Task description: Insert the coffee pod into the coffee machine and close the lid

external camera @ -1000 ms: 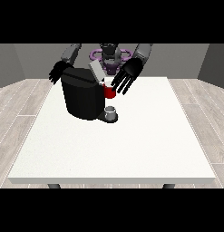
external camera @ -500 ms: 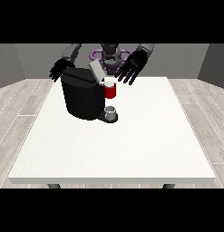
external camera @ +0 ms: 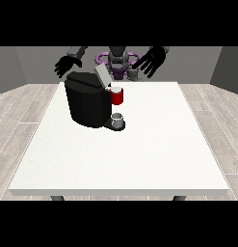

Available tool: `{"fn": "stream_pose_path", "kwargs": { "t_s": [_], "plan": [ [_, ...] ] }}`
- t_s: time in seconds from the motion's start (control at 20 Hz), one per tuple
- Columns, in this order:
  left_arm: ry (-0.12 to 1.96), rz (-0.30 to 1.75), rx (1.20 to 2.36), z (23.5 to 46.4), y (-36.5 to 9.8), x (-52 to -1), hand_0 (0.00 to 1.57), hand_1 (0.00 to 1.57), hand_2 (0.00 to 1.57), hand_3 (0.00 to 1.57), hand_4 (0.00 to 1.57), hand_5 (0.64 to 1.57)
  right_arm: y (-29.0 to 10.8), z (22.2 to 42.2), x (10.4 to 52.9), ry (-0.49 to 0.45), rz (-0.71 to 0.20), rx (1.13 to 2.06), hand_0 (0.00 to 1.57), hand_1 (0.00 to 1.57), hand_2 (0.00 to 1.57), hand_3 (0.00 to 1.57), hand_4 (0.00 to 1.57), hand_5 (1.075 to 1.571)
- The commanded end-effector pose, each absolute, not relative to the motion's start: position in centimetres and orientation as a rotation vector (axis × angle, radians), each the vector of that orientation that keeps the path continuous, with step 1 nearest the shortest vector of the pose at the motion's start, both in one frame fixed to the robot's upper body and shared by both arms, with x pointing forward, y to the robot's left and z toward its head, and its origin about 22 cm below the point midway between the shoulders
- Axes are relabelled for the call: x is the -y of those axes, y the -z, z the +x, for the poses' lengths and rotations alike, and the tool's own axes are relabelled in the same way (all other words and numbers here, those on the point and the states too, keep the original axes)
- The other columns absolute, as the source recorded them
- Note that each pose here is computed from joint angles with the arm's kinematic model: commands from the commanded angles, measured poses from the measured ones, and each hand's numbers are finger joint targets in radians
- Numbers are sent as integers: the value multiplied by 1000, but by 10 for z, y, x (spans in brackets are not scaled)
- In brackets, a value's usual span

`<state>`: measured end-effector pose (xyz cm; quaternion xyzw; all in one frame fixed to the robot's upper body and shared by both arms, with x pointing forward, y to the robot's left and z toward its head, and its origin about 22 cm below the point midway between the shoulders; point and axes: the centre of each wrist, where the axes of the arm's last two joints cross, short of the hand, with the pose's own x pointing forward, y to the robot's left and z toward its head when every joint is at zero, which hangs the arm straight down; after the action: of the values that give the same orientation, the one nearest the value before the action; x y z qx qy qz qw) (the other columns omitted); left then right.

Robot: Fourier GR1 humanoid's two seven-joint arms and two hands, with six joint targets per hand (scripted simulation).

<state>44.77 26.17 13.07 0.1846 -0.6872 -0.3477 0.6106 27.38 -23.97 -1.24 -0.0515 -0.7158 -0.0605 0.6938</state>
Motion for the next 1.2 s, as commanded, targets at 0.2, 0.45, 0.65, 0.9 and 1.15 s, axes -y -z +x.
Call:
{"fn": "stream_pose_path", "kwargs": {
  "t_s": [0.2, 0.45, 0.65, 0.9, 1.15],
  "plan": [
    [452, 75, 1554, 403, -13, -249, 0, 0, 0, 0, 0, 1571, 8, 262, 258, 45, -132, 1550, 0, 0, 0, 0, 349, 1571],
    [312, -28, 1499, 390, 8, -247, 0, 0, 0, 0, 142, 1571, -26, 279, 269, -34, -88, 1597, 0, 0, 0, 0, 0, 1571],
    [292, -77, 1512, 376, 21, -252, 0, 0, 0, 0, 0, 1571, -40, 289, 281, -14, -69, 1620, 0, 0, 0, 0, 0, 1571],
    [257, -141, 1512, 375, 11, -250, 0, 0, 0, 0, 0, 1571, -36, 291, 270, -101, -66, 1620, 0, 0, 0, 0, 0, 1571],
    [212, -188, 1554, 362, 21, -236, 0, 0, 0, 0, 27, 1571, -53, 311, 267, -167, -86, 1699, 0, 0, 0, 0, 215, 1571]
  ]
}}
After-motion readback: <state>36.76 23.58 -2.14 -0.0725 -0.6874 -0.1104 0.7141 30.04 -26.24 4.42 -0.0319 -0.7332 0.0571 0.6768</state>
